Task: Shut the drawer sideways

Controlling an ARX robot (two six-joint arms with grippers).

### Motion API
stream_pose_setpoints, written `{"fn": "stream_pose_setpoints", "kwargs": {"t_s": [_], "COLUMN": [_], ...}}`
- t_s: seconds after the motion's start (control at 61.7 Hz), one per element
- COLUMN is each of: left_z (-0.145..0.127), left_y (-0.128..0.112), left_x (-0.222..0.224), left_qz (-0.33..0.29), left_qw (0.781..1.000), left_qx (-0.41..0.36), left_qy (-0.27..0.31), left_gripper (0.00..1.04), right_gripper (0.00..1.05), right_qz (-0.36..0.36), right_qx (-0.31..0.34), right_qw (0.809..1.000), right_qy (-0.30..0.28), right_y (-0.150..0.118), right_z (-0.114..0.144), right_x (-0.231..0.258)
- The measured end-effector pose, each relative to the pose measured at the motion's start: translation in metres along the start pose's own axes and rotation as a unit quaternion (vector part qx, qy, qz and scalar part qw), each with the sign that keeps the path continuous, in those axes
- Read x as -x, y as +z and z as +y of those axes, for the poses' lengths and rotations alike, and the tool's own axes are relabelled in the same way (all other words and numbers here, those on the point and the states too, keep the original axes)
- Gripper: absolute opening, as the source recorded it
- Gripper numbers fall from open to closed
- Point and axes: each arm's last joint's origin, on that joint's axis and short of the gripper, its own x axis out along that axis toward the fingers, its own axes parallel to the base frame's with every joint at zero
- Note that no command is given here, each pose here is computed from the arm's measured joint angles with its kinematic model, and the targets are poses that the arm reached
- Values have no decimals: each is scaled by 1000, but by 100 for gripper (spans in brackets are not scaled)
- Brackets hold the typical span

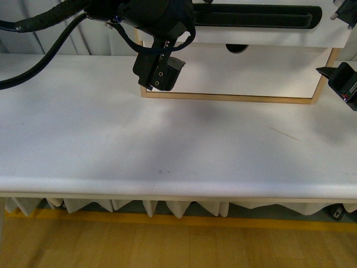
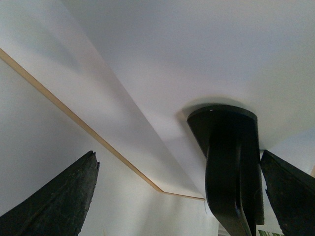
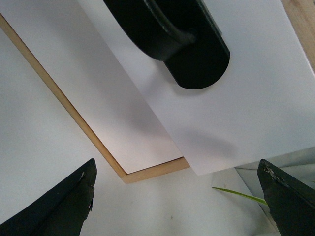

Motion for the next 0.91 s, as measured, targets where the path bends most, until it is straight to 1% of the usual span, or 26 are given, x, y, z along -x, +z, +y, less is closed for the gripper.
{"fn": "stream_pose_setpoints", "kwargs": {"t_s": [0.389,0.908], "left_z": [-6,-10], "left_y": [4,6], "left_x": [-13,-20], "left_qz": [-3,-3], "left_qw": [1000,1000], "left_qx": [1,0], "left_qy": [2,7], "left_gripper": [99,99], "right_gripper": [96,96], "right_qz": [4,7], "right_qx": [-2,-5], "right_qw": [1000,1000], "right_qy": [-4,-9], "right_y": [-6,-5], "right_z": [-5,-13], "right_x": [-18,-34]}}
